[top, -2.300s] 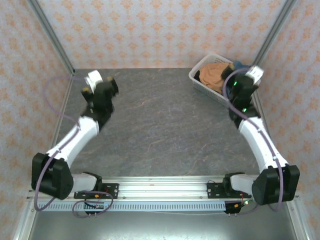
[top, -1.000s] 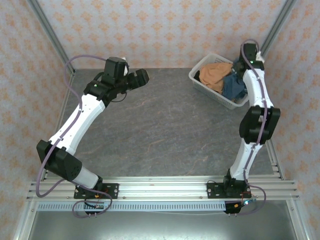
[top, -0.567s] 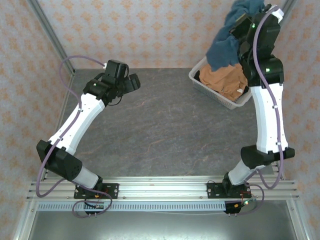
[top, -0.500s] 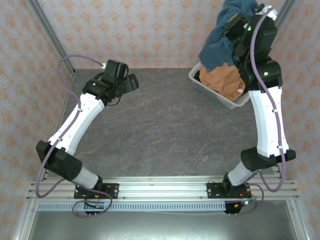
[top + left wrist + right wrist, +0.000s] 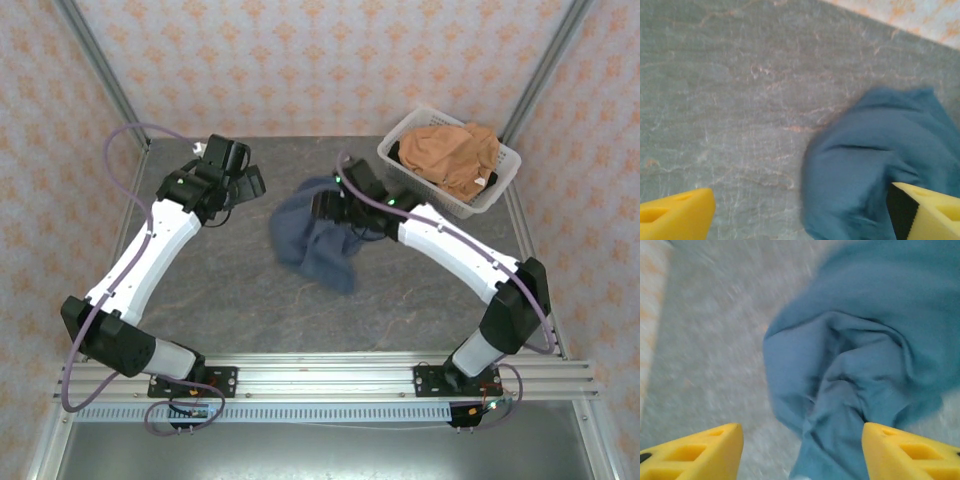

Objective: Fold and stack the t-shirts

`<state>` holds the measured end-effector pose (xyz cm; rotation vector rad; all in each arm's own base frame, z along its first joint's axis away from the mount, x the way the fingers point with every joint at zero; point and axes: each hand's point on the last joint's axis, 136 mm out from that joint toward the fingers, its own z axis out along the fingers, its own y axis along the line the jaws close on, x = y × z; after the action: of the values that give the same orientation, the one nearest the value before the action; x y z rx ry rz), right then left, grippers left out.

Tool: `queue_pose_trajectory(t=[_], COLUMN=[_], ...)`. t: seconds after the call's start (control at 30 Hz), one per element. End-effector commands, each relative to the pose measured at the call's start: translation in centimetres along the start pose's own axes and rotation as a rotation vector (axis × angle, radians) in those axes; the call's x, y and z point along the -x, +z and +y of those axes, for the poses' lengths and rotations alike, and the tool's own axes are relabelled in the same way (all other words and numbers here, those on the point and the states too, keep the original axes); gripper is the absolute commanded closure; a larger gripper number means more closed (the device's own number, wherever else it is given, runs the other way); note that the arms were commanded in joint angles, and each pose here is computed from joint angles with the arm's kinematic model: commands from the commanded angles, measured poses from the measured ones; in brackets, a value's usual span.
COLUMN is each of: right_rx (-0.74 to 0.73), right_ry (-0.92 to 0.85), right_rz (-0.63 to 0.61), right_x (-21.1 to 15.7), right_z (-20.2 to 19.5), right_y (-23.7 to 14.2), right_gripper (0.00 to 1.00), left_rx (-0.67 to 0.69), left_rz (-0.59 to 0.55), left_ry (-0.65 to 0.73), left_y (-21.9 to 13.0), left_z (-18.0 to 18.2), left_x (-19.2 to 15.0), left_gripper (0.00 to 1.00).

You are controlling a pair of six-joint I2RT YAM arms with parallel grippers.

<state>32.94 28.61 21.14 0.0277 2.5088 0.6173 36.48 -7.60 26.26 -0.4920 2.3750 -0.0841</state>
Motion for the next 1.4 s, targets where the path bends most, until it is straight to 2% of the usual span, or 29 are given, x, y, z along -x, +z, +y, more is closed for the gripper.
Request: queue_pose_trajectory(t=[0.0, 0.17, 0.27, 0.4, 0.5, 0.73, 0.83, 0.97, 1.07, 1.13, 1.2, 1.27, 1.33, 1.37], right_rx=[0.007, -0.169, -0.231, -0.240, -0.258, -0.339, -0.377, -0.396, -0.381, -0.368, -0.360, -0.372, -0.362, -0.350], right_ry=[0.070, 0.166, 0.230, 0.326, 0.371, 0.424, 0.420, 0.421, 0.431, 0.445, 0.454, 0.451, 0.443, 0.438], right_rz=[-0.092, -0.085, -0.062, 0.002, 0.038, 0.032, 0.058, 0.099, 0.120, 0.127, 0.133, 0.116, 0.070, 0.038], right_x=[1.2, 0.5, 0.1, -0.5, -0.8, 0.3, 0.7, 0.8, 0.8, 0.9, 0.9, 1.4, 2.5, 3.4], right_z=[-1.5, -8.9, -12.2, -14.1, -14.9, -17.9, -19.2, -20.0, -19.9, -19.8, -19.7, -19.7, -19.3, -18.9], right_y=[-3.6, -3.7, -2.9, -0.5, 1.8, 6.7, 8.7, 11.4, 13.2, 14.1, 14.7, 14.3, 13.2, 12.2], right_gripper=[0.32, 0.33, 0.35, 0.37, 0.38, 0.37, 0.36, 0.37, 0.44, 0.53, 0.68, 0.90, 0.99, 1.00], left_rx=[-0.017, -0.073, -0.105, -0.122, -0.085, -0.069, 0.021, 0.074, 0.143, 0.168, 0.181, 0.211, 0.223, 0.221], left_rz=[0.127, 0.265, 0.333, 0.386, 0.410, 0.381, 0.371, 0.380, 0.377, 0.362, 0.346, 0.330, 0.319, 0.315], left_ry=[0.031, 0.050, 0.076, 0.205, 0.291, 0.452, 0.511, 0.530, 0.563, 0.580, 0.592, 0.603, 0.606, 0.601], left_y=[0.8, 2.5, 3.2, 4.1, 5.3, 6.7, 8.3, 10.0, 10.9, 11.4, 11.9, 12.2, 12.1, 11.9], left_z=[0.6, -1.0, -3.2, -6.9, -8.6, -13.3, -13.2, -12.5, -11.3, -10.7, -10.4, -9.9, -9.6, -9.4], left_x=[-3.5, -8.1, -10.9, -14.4, -16.3, -18.9, -19.7, -20.7, -21.0, -21.1, -21.0, -20.8, -20.6, -20.5], left_gripper=[0.13, 0.15, 0.15, 0.15, 0.20, 0.19, 0.18, 0.19, 0.21, 0.28, 0.42, 0.61, 0.78, 0.89])
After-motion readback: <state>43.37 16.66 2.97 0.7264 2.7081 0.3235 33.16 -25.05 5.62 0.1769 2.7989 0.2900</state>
